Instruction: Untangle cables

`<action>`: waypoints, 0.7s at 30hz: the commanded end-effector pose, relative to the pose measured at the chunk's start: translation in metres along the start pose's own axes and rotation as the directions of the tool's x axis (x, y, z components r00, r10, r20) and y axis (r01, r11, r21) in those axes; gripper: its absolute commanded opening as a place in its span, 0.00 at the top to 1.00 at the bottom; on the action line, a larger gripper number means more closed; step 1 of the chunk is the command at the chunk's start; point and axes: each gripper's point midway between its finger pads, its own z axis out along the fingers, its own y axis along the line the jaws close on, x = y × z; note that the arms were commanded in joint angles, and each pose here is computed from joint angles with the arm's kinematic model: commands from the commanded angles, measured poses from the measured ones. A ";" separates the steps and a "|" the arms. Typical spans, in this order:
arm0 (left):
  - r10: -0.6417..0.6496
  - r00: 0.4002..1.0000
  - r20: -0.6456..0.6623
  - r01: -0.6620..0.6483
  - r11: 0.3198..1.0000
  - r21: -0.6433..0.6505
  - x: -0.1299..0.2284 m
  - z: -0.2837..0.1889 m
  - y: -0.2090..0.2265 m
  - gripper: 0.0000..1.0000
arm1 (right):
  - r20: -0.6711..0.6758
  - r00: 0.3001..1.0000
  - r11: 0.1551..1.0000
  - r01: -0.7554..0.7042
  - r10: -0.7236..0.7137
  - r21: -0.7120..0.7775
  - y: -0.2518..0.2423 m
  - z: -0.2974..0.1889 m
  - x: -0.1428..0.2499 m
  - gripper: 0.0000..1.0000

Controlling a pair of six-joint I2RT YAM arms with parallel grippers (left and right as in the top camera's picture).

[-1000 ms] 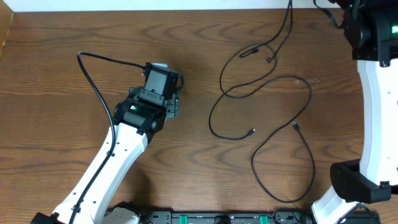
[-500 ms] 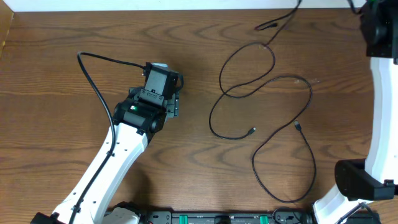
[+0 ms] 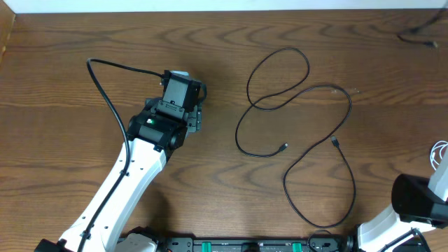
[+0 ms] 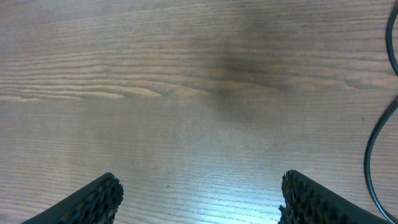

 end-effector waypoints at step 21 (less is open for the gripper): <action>0.016 1.000 -0.015 -0.016 1.000 -0.009 0.004 0.003 0.002 0.17 | -0.393 0.911 0.814 0.135 0.122 0.566 -0.217 0.059 0.129 0.99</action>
